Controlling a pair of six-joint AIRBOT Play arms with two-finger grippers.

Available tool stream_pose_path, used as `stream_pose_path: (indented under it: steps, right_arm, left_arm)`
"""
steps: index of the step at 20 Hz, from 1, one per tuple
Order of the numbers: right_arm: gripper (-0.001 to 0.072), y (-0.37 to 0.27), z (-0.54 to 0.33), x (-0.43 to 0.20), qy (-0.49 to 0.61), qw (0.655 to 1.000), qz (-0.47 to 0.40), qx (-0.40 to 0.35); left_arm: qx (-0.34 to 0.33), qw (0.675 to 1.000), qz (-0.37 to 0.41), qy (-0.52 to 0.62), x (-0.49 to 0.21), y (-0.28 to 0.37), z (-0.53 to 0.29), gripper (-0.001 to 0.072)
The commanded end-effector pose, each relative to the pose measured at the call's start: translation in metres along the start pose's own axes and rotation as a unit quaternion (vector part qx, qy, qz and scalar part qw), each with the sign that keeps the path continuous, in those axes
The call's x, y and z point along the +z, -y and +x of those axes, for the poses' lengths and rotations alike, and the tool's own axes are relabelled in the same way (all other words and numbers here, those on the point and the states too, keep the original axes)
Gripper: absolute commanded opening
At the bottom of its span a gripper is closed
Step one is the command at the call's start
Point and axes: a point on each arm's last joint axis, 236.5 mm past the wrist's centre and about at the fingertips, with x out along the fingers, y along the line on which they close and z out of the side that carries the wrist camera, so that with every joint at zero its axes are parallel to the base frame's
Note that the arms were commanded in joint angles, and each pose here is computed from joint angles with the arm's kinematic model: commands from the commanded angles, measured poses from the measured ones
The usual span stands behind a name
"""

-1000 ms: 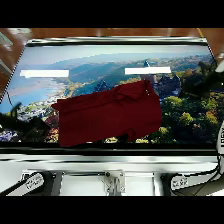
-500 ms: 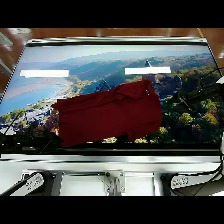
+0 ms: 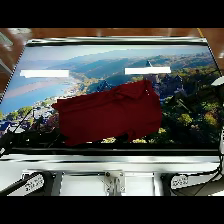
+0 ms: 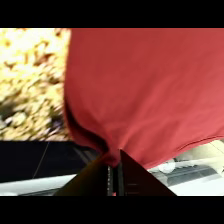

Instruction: Fold the shirts.

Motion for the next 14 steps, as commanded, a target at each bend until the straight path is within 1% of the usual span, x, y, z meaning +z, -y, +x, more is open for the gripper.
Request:
stream_pose_path:
  steps: [1, 4, 7, 8, 9, 11, 14]
  right_arm:
    - [0.0674, 0.017, 0.027, -0.02, -0.031, 0.999, 0.015, -0.006]
    - [0.0671, 0.026, 0.053, -0.024, -0.019, 0.999, 0.04, 0.004]
    - [0.0669, 0.013, 0.068, -0.02, 0.001, 0.998, 0.041, 0.048]
    - [0.0598, 0.015, 0.071, -0.017, 0.01, 0.998, 0.047, 0.048]
    - [0.055, 0.017, 0.073, -0.014, 0.017, 0.997, 0.057, 0.045]
    - [0.0551, 0.018, 0.079, -0.016, 0.011, 0.997, 0.06, 0.042]
    - [0.0557, 0.008, 0.103, -0.025, -0.018, 0.999, 0.032, 0.026]
  left_arm:
    - [-0.017, 1.0, 0.011, -0.009, -0.003, 0.011, 0.0, 0.004]
    - [-0.024, 0.999, 0.014, -0.023, -0.009, 0.015, -0.002, 0.004]
    - [-0.024, 0.999, 0.021, -0.013, -0.007, 0.018, -0.005, 0.004]
    - [-0.024, 0.999, 0.021, -0.009, -0.006, 0.018, -0.006, 0.004]
    - [-0.026, 0.999, 0.02, -0.008, -0.005, 0.019, -0.006, 0.004]
    - [-0.03, 0.999, 0.021, -0.005, -0.002, 0.022, -0.007, 0.004]
    - [-0.03, 0.999, 0.025, 0.001, 0.003, 0.025, -0.009, 0.004]
